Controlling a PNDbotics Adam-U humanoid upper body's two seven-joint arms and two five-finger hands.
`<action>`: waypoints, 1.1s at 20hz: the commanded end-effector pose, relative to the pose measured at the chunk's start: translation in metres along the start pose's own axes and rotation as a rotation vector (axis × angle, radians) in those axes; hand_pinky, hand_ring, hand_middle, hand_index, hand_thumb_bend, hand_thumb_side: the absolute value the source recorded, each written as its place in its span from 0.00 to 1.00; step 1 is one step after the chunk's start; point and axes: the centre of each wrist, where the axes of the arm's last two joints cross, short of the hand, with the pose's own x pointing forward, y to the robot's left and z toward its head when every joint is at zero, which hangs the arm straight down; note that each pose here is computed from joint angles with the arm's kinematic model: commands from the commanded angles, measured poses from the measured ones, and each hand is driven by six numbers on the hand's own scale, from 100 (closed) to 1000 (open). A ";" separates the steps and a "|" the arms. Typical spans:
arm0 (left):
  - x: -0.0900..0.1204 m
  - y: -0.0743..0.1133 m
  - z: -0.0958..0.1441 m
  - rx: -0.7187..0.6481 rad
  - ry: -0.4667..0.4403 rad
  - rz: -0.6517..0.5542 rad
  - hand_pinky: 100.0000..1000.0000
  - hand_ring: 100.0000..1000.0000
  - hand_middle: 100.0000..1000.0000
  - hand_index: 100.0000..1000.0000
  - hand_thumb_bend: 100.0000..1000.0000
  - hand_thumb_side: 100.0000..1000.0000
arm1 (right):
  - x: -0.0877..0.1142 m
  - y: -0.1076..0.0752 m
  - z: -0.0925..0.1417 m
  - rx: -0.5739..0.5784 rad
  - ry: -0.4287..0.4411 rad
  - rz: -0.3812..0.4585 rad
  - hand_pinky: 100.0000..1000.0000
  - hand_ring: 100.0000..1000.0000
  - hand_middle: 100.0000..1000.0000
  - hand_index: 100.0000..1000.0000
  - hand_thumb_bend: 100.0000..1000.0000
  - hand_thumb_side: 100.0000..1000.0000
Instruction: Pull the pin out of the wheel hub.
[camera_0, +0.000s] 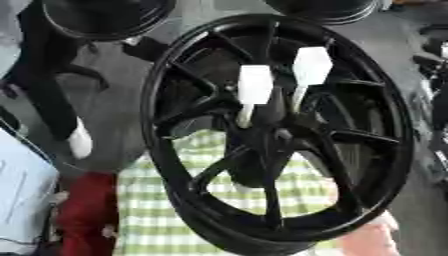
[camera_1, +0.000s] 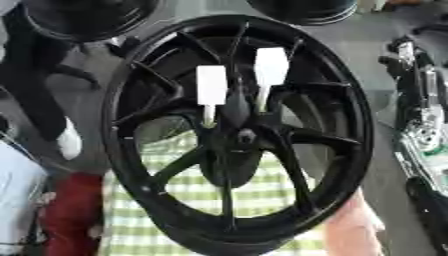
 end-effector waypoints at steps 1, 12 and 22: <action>0.010 -0.001 -0.004 -0.012 -0.039 0.000 0.63 0.82 0.82 0.86 0.18 0.80 | 0.010 -0.001 -0.006 0.006 -0.032 0.001 0.93 0.76 0.76 0.79 0.00 0.73; 0.010 0.000 -0.005 -0.019 -0.039 -0.014 0.63 0.82 0.82 0.86 0.18 0.79 | 0.040 0.003 -0.019 0.104 -0.116 0.036 0.92 0.77 0.76 0.79 0.00 0.69; 0.009 0.002 -0.005 -0.033 -0.037 -0.034 0.63 0.82 0.82 0.86 0.18 0.79 | 0.137 0.029 -0.024 0.508 -0.305 0.258 0.91 0.76 0.76 0.79 0.00 0.59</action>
